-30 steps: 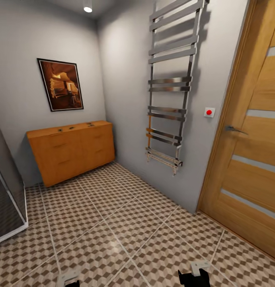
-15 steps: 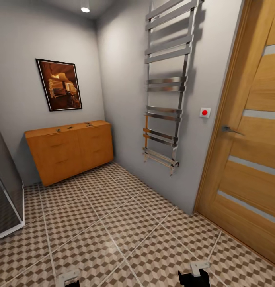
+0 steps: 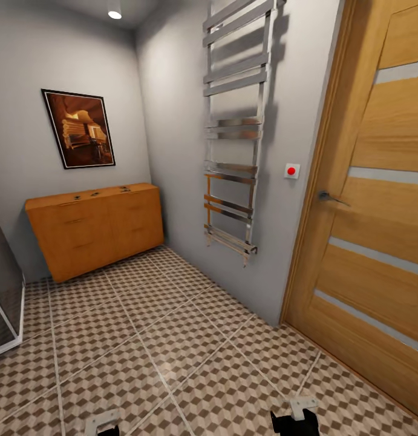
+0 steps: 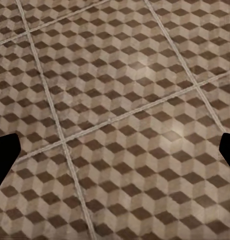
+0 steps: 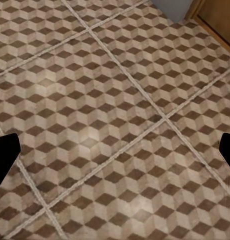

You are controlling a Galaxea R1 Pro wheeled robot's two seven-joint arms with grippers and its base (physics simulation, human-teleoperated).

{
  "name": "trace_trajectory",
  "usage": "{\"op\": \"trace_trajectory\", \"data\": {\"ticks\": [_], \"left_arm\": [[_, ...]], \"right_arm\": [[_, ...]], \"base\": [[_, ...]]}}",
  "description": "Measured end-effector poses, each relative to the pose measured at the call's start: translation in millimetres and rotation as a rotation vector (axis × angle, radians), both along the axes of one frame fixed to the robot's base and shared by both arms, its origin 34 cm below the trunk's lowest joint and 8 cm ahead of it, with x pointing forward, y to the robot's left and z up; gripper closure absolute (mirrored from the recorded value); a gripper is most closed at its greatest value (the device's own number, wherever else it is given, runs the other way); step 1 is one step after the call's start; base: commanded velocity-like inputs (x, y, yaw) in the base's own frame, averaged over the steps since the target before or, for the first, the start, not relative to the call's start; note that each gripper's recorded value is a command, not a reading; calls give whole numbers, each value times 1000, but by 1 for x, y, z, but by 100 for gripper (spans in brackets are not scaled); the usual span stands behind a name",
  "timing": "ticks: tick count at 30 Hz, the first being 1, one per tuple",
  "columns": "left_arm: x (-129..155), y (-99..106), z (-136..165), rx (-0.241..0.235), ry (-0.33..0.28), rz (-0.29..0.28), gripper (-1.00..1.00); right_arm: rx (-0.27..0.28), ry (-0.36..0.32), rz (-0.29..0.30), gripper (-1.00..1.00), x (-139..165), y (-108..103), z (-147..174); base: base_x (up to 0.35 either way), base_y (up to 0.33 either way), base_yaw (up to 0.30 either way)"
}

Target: Take the four mousetraps from the cabinet in the bathroom and place them on the bathroom floor. Make sure all four end up on the same floor surface, and ensure that at least two of them are either under or directly next to the same bathroom sink.

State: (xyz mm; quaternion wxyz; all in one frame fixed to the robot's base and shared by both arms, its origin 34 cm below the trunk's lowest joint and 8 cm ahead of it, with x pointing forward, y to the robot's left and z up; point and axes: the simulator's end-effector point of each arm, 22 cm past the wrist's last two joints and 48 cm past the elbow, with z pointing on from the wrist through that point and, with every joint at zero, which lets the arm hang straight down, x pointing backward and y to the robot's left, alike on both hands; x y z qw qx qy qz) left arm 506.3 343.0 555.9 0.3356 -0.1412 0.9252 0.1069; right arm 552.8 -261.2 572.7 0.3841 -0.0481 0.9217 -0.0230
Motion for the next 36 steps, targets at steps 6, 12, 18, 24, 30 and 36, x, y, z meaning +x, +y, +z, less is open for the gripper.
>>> {"op": "trace_trajectory", "data": {"ticks": [6, 12, 18, 24, 30, 36], "left_arm": [[-3, 12, 4, 50, 6, 49, -100], [-6, 17, 5, 73, 11, 69, -100], [-6, 17, 5, 75, 13, 71, -100], [-7, 18, 5, 77, 15, 69, -100], [-7, 18, 4, 77, 17, 65, -100], [-7, 17, 4, 77, 17, 66, -100]], "right_arm": [[1, 0, 0, -100, 0, 0, 0], [0, 0, 0, -100, 0, 0, 0], [0, 1, 0, -100, 0, 1, 0], [0, 1, 0, -100, 0, 0, 0], [0, 0, 1, -100, 0, 0, 0], [0, 3, 0, -100, -1, 0, -1]], "base": [[-49, -257, 0], [-12, -255, 0], [-2, -302, 0], [0, -333, 0], [0, -313, 0], [0, -94, 0]]}}
